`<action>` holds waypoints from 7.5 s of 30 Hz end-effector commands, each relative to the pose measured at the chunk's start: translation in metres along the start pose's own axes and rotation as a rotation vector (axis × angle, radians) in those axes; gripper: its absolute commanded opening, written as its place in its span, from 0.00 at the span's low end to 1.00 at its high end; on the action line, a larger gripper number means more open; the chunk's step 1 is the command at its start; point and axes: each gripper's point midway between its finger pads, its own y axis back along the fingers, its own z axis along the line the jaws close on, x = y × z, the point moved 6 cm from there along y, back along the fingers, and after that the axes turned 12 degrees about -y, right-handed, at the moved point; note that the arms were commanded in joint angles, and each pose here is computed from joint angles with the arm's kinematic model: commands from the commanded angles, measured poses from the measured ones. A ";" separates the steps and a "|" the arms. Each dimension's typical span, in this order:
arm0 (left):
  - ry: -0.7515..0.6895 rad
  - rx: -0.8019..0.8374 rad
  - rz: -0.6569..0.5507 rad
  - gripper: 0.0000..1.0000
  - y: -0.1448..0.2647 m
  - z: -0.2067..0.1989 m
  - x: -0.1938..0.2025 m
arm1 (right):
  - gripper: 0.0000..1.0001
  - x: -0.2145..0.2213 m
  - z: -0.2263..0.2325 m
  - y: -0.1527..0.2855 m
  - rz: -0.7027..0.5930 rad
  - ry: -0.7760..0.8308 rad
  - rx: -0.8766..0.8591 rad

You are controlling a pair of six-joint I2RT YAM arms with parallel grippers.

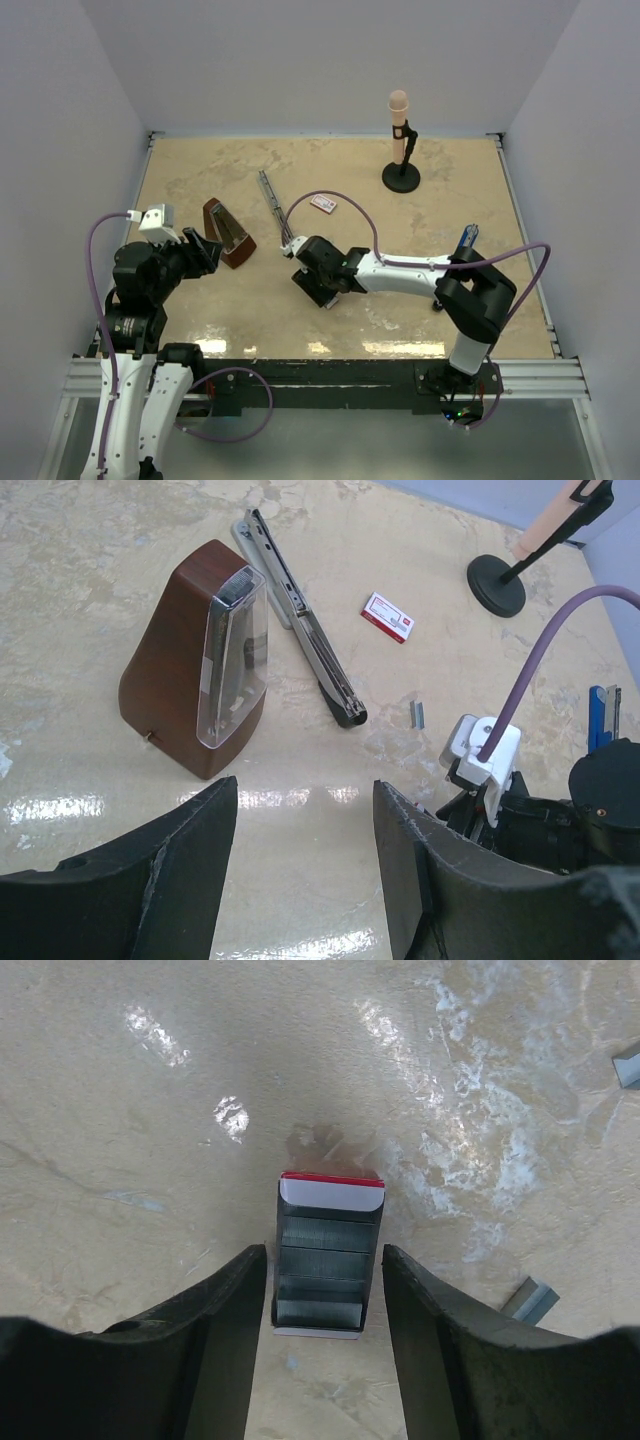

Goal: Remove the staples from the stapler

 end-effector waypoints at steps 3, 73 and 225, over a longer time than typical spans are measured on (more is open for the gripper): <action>-0.006 -0.001 -0.028 0.61 -0.001 -0.001 -0.007 | 0.61 -0.016 -0.001 0.019 -0.078 0.021 -0.001; 0.109 0.431 0.333 0.78 -0.051 -0.081 0.059 | 0.20 -0.013 -0.085 0.010 -0.073 -0.439 0.117; -0.626 0.379 0.663 0.07 -0.120 -0.198 0.143 | 0.99 0.012 -0.103 0.258 -0.947 -0.931 -0.054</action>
